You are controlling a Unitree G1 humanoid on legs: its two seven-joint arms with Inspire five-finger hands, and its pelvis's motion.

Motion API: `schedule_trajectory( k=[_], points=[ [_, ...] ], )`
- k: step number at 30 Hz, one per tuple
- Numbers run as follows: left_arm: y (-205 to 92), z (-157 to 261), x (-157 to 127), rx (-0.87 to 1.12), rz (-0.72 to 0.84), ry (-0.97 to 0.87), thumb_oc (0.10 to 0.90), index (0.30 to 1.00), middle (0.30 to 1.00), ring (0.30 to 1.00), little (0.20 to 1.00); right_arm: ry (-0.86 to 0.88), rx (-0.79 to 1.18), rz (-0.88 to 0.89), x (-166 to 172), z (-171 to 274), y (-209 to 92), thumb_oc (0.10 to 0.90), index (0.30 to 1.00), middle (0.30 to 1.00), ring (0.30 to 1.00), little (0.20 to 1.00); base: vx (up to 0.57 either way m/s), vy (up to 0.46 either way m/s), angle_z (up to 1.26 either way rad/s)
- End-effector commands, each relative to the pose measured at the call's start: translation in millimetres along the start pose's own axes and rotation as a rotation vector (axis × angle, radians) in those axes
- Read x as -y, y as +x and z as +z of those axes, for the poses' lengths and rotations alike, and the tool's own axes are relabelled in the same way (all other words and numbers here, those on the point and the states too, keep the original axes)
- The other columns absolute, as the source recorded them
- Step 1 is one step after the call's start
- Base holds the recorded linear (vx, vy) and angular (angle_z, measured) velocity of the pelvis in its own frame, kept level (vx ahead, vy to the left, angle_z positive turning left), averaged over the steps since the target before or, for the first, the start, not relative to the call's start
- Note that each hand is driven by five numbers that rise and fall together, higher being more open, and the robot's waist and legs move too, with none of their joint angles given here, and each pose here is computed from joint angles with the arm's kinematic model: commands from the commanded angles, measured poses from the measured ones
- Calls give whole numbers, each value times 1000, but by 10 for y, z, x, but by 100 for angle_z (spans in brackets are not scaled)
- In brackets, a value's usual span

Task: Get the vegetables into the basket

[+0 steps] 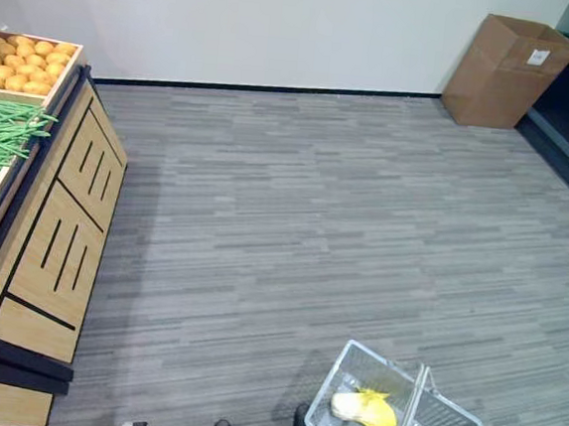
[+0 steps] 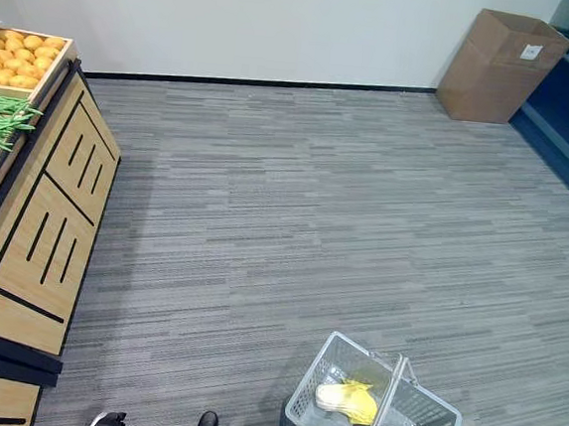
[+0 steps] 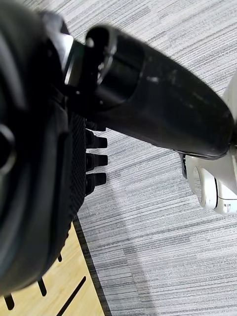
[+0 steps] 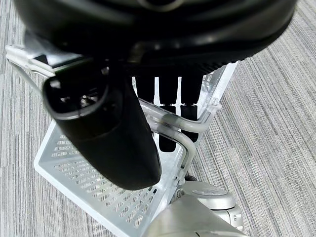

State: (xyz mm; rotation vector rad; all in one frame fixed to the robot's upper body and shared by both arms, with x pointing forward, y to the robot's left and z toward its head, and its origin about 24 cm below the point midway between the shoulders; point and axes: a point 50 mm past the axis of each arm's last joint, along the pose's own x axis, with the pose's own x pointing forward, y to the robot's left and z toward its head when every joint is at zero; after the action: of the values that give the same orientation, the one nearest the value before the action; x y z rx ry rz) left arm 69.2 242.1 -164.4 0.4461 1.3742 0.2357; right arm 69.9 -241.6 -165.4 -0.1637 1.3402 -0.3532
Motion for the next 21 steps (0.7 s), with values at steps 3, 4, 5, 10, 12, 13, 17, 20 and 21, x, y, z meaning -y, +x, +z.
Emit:
schedule_trajectory(
  k=[3, 4, 5, 10, 12, 13, 17, 20, 21],
  points=[
    [18, 69, -88, -14, 48, -39, 900, 1000, 1000, 1000, 1000, -127, 9, -54, 193, 11, 15, 400, 300, 300, 300, 300, 2, -91, 41],
    [18, 75, -88, -15, 47, -45, 900, 1000, 1000, 1000, 1000, -135, 14, -56, 197, 26, 16, 400, 300, 300, 300, 300, -21, -62, 41],
    [18, 72, -82, -20, 38, -56, 900, 1000, 1000, 1000, 1000, -144, 19, -55, 197, 44, 17, 400, 300, 300, 300, 300, -29, -96, 34],
    [18, 36, -64, -42, 9, -63, 900, 1000, 1000, 1000, 1000, -172, 50, -39, 180, 147, 18, 400, 300, 300, 300, 300, -18, -129, 49],
    [19, 43, -65, -44, 5, -81, 900, 1000, 1000, 1000, 1000, -169, 54, -38, 177, 161, 18, 400, 300, 300, 300, 300, -25, -116, 76],
    [19, 43, -61, -45, -1, -89, 900, 1000, 1000, 1000, 1000, -175, 57, -32, 172, 177, 18, 400, 300, 300, 300, 300, -33, -121, 72],
    [21, 91, -60, -35, -21, -115, 900, 1000, 1000, 1000, 1000, -188, 72, -34, 202, 231, 19, 400, 300, 300, 300, 300, -46, -104, 59],
    [17, 135, -46, -23, -26, -129, 900, 1000, 1000, 1000, 1000, -184, 75, -43, 236, 239, 20, 400, 300, 300, 300, 300, -47, -13, 95],
    [13, 194, -33, -3, -34, -149, 900, 1000, 1000, 1000, 1000, -179, 87, -54, 279, 291, 20, 400, 300, 300, 300, 300, -94, 51, 80]
  ],
)
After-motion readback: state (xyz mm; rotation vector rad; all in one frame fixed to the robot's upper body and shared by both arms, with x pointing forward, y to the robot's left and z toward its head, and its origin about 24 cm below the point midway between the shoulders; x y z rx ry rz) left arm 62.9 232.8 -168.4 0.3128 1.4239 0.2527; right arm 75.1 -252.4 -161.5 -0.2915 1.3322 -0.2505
